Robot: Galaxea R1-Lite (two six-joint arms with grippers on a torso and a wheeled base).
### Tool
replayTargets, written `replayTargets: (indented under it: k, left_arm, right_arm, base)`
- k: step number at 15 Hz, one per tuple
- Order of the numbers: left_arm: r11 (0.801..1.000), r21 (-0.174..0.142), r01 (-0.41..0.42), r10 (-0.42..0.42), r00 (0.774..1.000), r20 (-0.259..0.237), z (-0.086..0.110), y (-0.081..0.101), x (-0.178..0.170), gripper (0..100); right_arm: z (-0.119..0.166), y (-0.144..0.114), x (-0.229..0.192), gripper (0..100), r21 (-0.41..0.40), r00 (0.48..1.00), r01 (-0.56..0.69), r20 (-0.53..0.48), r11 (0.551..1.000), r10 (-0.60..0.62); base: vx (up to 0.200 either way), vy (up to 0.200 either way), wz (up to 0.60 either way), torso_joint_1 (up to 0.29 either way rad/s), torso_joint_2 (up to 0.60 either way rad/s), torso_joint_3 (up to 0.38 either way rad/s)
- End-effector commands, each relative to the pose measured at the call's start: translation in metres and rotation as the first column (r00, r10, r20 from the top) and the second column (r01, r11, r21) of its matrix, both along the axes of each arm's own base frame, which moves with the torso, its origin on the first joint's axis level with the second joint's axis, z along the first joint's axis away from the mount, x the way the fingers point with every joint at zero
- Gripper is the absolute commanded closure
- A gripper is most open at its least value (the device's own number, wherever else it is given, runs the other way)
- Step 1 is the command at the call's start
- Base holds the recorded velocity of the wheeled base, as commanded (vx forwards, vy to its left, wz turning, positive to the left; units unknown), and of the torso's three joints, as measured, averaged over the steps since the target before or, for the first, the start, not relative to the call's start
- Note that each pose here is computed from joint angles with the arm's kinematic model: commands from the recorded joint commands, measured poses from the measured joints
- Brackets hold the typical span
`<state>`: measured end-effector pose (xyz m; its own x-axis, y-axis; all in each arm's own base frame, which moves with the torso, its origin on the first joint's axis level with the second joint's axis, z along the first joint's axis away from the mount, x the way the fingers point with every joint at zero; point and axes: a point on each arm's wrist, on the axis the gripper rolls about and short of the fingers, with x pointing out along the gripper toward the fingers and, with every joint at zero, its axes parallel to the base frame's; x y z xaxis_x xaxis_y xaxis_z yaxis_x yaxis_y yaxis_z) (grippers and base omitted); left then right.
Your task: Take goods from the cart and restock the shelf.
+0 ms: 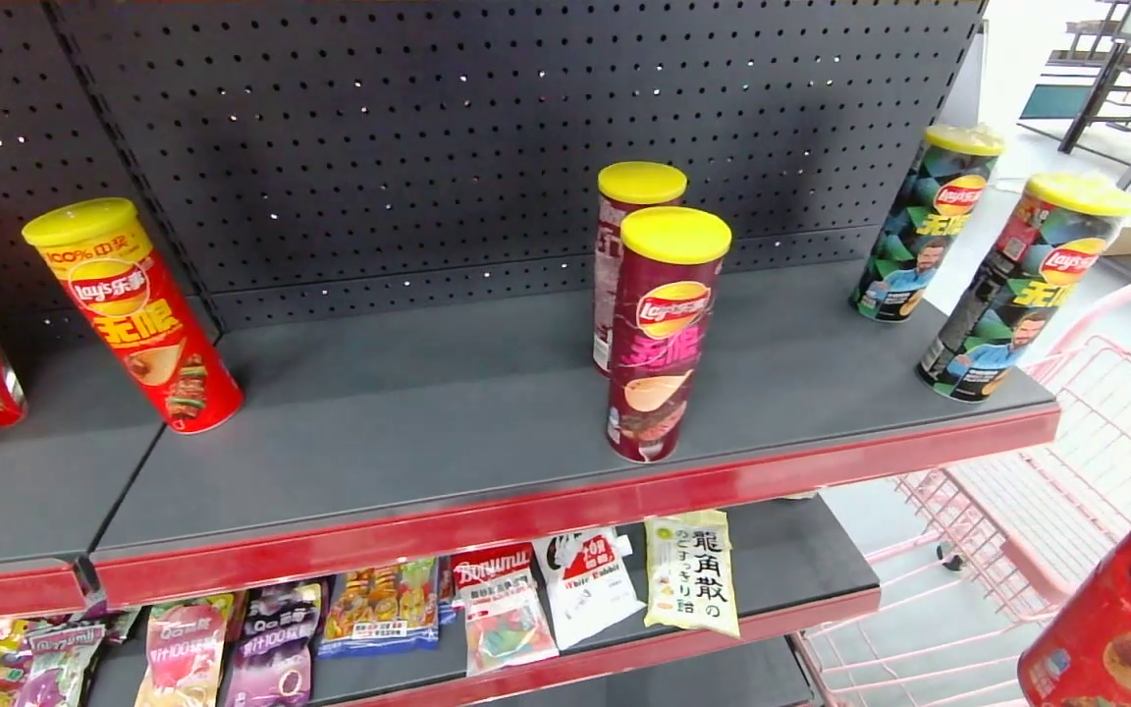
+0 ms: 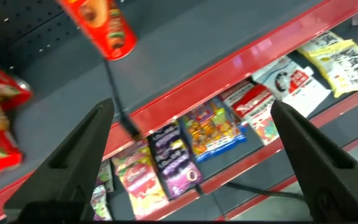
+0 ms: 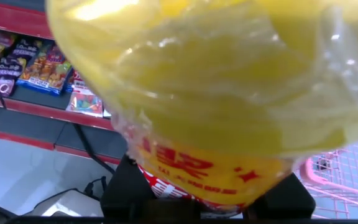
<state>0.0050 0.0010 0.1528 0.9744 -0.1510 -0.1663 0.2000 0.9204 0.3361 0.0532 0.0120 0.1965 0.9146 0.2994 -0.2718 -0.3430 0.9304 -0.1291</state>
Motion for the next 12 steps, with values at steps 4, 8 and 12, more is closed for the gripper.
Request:
replayTargets:
  k: [4, 8, 12]
  left_arm:
    - [1.000, 0.001, 0.000, 0.000, 1.000, -0.005, -0.0005, -0.0002, 0.0006, 0]
    - [1.000, 0.002, 0.000, 0.000, 1.000, -0.010, -0.0011, -0.0002, 0.0009, 0]
    - [1.000, 0.003, 0.000, 0.000, 1.000, -0.013, -0.0015, -0.0003, 0.0012, 0]
  right_arm:
    - [-0.0006, 0.0002, 0.0011, 100, -0.004, 1.000, -0.002, -0.006, 1.000, 0.002]
    - [-0.0008, 0.0007, 0.0029, 100, -0.004, 1.000, -0.006, -0.012, 1.000, 0.006]
    - [-0.0016, 0.0007, 0.0039, 100, -0.005, 1.000, -0.003, -0.018, 1.000, 0.003]
  base:
    - [0.000, 0.200, 0.00, 0.005, 0.00, 0.001]
    - [0.000, 0.200, 0.00, 0.004, 0.00, 0.004]
    - [0.000, 0.200, 0.00, 0.001, 0.00, 0.002]
